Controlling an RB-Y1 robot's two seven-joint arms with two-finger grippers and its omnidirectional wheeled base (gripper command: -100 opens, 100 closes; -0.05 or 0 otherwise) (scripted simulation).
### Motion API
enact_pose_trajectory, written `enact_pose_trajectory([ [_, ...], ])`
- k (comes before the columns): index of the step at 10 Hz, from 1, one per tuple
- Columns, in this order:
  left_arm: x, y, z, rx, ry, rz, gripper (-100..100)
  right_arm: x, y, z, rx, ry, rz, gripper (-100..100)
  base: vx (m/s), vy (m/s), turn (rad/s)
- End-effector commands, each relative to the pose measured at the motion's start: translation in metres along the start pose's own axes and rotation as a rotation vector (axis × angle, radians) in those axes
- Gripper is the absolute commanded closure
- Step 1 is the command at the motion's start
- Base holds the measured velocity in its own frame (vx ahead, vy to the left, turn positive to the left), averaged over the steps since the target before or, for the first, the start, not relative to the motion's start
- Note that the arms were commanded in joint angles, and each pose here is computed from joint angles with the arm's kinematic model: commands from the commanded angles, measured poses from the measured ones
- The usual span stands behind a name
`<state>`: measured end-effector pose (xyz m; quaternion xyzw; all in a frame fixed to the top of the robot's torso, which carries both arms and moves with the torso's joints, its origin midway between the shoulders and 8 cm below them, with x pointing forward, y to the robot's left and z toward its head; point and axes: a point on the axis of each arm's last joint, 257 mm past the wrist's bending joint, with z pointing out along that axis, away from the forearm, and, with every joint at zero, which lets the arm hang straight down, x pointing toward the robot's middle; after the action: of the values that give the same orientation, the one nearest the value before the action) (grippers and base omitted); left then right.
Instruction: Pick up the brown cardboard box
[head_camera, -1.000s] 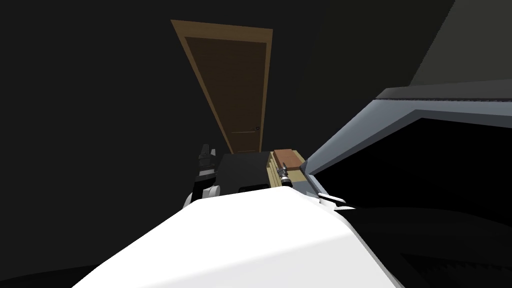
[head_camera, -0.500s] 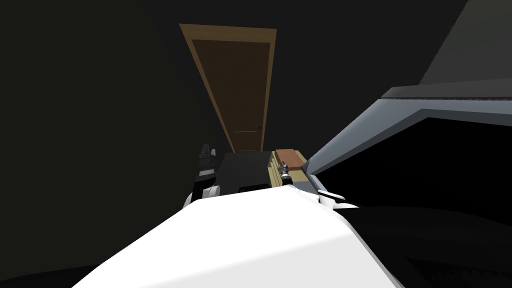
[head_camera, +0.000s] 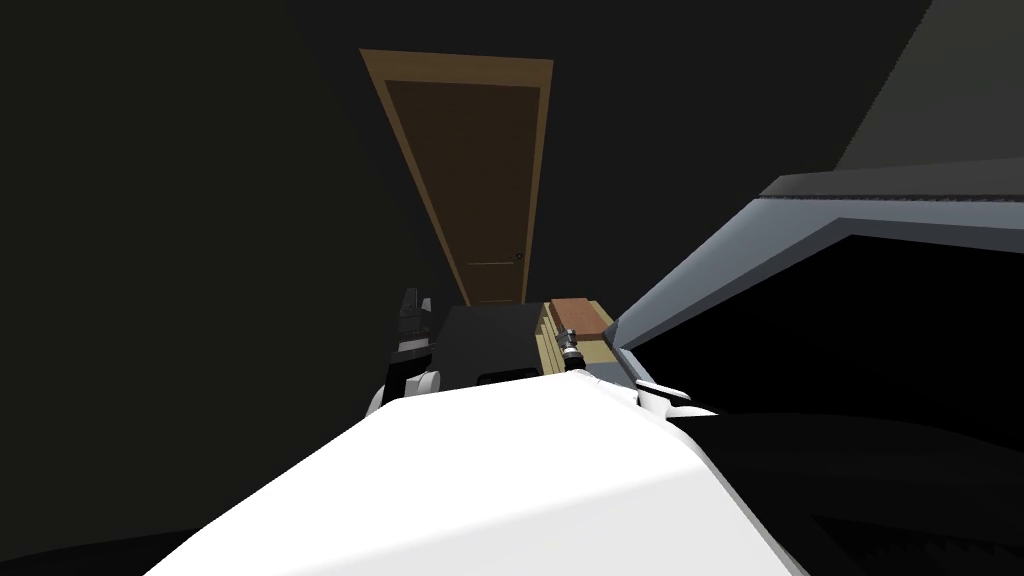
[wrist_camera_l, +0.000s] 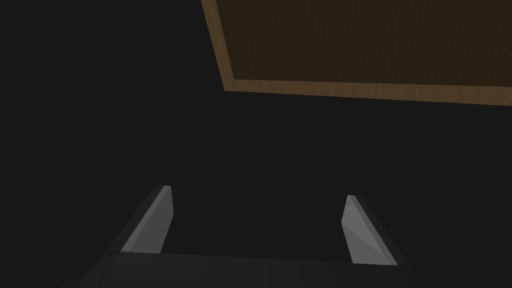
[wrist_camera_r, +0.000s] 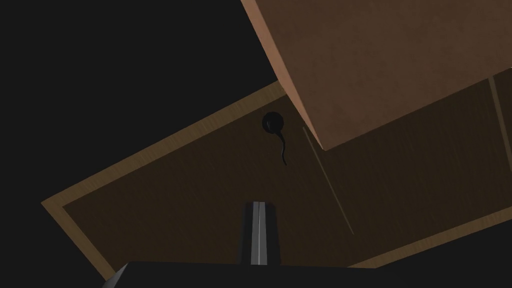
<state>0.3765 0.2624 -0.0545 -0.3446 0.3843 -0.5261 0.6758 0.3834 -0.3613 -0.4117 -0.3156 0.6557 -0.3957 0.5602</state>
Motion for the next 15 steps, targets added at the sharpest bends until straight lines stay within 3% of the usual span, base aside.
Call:
enact_pose_trajectory([
  [1,0.000,0.000,0.000,0.000,0.000,0.000,0,0.000,0.015,-0.019,-0.015,0.003,0.014,-100,0.006,-0.034,-0.068],
  [2,0.000,0.000,0.000,0.000,0.000,0.000,0,0.000,0.022,-0.028,-0.023,0.004,0.022,-100,0.011,-0.061,-0.085],
  [3,0.000,0.000,0.000,0.000,0.000,0.000,0,0.001,0.017,-0.021,-0.019,0.004,0.015,-100,0.004,-0.027,-0.011],
  [4,0.000,0.000,0.000,0.000,0.000,0.000,0,0.001,0.017,-0.022,-0.018,0.004,0.017,0,0.000,0.000,0.000],
  [5,0.000,0.000,0.000,0.000,0.000,0.000,0,0.006,0.005,-0.005,-0.002,0.011,0.011,-100,-0.034,0.025,0.115],
  [7,0.000,0.000,0.000,0.000,0.000,0.000,0,0.009,-0.005,0.009,0.011,0.018,0.007,-100,-0.056,0.046,0.093],
  [9,0.000,0.000,0.000,0.000,0.000,0.000,0,0.008,-0.005,0.007,0.009,0.017,0.006,-100,-0.025,0.018,0.001],
  [10,0.000,0.000,0.000,0.000,0.000,0.000,0,0.008,-0.005,0.007,0.009,0.017,0.007,100,0.000,0.000,0.000],
  [14,0.000,0.000,0.000,0.000,0.000,0.000,0,0.008,-0.005,0.007,0.009,0.017,0.007,100,0.000,0.000,0.000],
  [15,0.000,0.000,0.000,0.000,0.000,0.000,0,0.008,-0.005,0.007,0.009,0.017,0.007,0,0.000,0.000,0.000],
])
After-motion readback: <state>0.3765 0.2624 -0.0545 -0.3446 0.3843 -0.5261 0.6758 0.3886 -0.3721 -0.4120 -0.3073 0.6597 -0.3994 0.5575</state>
